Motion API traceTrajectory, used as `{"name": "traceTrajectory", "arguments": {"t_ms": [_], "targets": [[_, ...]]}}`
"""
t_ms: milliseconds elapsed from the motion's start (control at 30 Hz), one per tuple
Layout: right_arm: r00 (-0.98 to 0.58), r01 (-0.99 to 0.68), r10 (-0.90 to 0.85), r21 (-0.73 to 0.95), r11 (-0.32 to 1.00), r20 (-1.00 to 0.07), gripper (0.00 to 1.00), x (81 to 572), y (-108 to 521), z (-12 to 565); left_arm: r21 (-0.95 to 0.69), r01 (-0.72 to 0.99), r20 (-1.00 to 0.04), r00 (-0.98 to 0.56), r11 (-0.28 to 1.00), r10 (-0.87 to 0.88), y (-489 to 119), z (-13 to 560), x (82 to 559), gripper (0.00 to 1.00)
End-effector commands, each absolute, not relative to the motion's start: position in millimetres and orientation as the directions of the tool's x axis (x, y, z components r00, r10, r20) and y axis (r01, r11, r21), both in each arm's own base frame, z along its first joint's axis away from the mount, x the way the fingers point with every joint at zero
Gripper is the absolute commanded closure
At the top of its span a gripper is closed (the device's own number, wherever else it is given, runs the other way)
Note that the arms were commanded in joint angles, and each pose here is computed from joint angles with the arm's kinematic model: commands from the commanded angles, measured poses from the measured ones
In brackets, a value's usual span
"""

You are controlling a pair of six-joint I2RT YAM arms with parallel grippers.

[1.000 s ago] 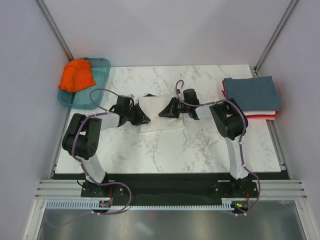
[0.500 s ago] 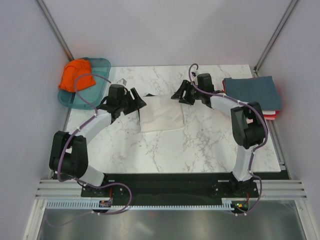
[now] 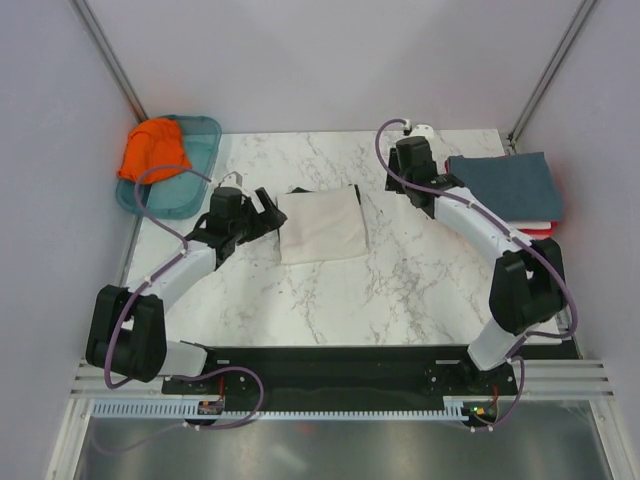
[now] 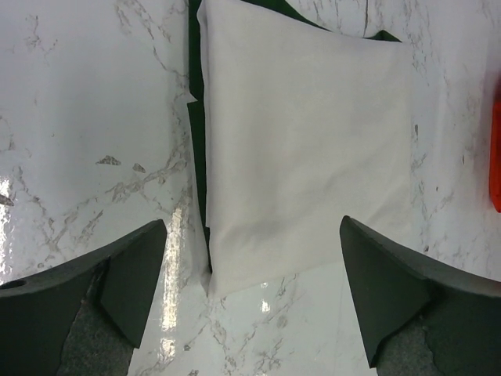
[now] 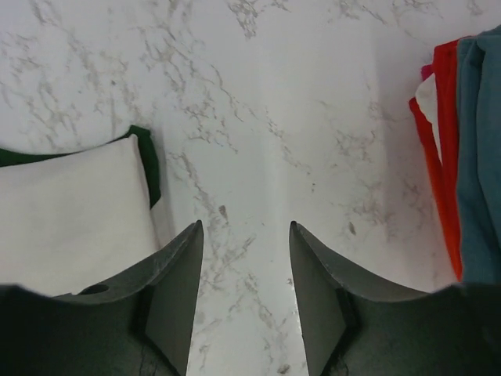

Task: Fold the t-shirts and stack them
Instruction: Fold the tshirt, then neatly place the folded tshirt to the corner

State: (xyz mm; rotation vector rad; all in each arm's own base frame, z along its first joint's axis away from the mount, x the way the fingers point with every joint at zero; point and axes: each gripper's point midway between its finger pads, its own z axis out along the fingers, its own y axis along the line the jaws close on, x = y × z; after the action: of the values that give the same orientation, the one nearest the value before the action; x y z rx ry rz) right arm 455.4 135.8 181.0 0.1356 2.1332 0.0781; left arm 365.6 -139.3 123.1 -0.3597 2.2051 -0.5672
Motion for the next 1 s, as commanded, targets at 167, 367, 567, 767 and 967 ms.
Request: {"name": "traceTrajectory", "arguments": {"t_ms": [167,367,567,767,967], "targets": [[-0.742,0.135,-0.207,-0.445,0.885,-0.638,0.54,452,81,128,-0.568,-0.030,-0.652,-0.593,0.822,-0.472,-146,131,370,0.02],[-0.816,0.181,-0.285,-0.691,0.700,-0.503,0.63,456,47,109,-0.580,-0.020,-0.648,-0.594,0.814,-0.477,-148,131,367,0.03],[-0.864,0.160,-0.306,-0.796,0.584,-0.399,0.56,459,34,76,-0.588,-0.035,-0.634,-0.600,0.808,-0.488,-149,128,368,0.03],[-0.909,0.155,-0.263,-0.849,0.505,-0.322,0.56,454,0,51,-0.583,-0.039,-0.635,-0.601,0.811,-0.486,-148,127,368,0.03],[-0.935,0.142,-0.227,-0.874,0.464,-0.273,0.52,460,-28,37,-0.579,-0.044,-0.638,-0.598,0.814,-0.486,-147,127,369,0.03]]}}
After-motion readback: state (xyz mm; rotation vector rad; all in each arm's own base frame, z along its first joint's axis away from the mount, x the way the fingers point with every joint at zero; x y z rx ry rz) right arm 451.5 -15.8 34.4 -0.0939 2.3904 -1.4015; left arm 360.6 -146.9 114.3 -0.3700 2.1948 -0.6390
